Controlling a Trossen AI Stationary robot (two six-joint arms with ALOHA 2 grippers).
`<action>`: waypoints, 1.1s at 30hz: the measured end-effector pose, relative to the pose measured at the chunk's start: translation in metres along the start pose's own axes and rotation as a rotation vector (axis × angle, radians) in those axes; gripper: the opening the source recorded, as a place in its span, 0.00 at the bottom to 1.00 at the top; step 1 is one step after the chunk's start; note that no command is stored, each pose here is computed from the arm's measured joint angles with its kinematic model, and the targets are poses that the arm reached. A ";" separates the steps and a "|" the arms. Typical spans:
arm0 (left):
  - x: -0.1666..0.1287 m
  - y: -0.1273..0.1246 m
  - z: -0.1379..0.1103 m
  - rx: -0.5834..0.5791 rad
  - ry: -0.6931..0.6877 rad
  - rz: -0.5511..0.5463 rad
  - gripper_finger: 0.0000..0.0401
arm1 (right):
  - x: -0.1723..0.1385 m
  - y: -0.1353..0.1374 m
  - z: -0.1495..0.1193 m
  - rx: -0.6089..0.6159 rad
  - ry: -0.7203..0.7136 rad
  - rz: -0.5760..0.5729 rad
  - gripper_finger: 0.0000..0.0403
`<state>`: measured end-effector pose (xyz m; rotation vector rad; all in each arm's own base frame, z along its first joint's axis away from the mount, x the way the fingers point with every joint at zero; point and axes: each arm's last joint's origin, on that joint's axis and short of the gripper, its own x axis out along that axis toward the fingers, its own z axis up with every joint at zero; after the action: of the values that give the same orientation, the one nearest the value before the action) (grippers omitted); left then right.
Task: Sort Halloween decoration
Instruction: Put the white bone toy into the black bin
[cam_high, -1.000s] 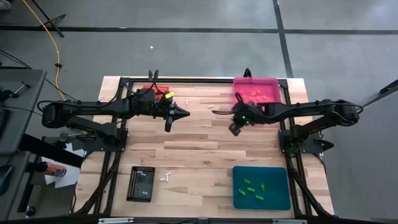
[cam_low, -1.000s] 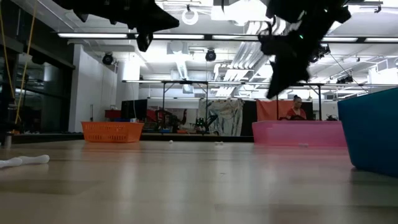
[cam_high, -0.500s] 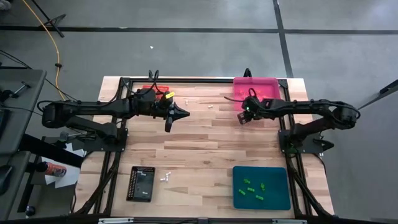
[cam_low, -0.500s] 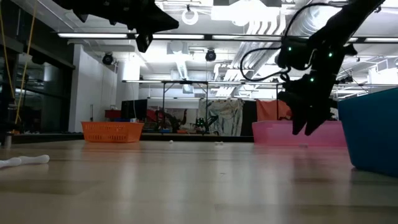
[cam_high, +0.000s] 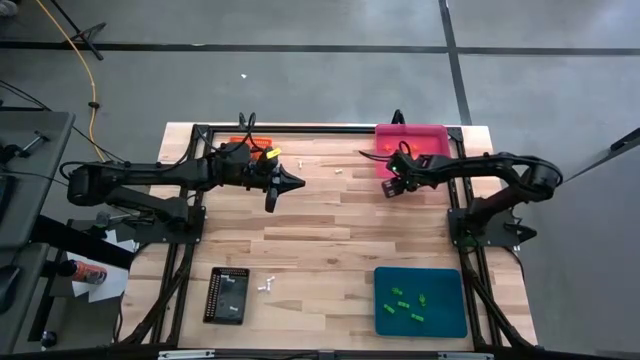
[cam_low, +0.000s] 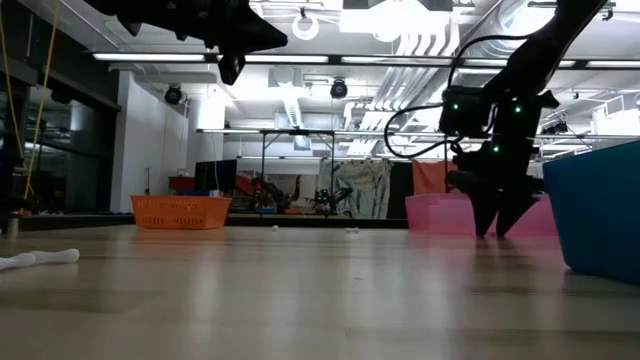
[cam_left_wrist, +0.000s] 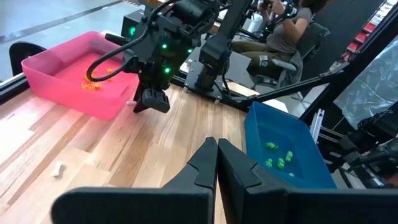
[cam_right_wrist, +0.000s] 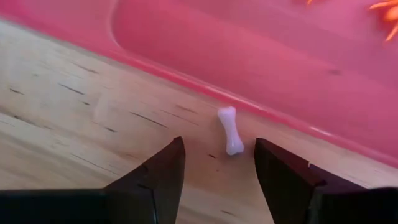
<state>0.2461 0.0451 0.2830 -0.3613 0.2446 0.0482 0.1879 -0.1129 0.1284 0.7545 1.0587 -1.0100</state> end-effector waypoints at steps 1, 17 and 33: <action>0.000 0.000 0.000 0.000 0.000 0.000 0.00 | 0.002 0.000 0.000 -0.002 0.007 -0.005 0.47; 0.000 0.000 0.000 0.000 0.003 0.001 0.00 | 0.008 0.000 -0.001 -0.007 0.013 -0.041 0.13; 0.000 0.000 0.000 -0.027 0.004 0.001 0.00 | 0.007 0.001 -0.005 0.020 0.035 -0.047 0.01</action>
<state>0.2460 0.0451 0.2826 -0.3879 0.2479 0.0516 0.1881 -0.1102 0.1201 0.7690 1.1018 -1.0522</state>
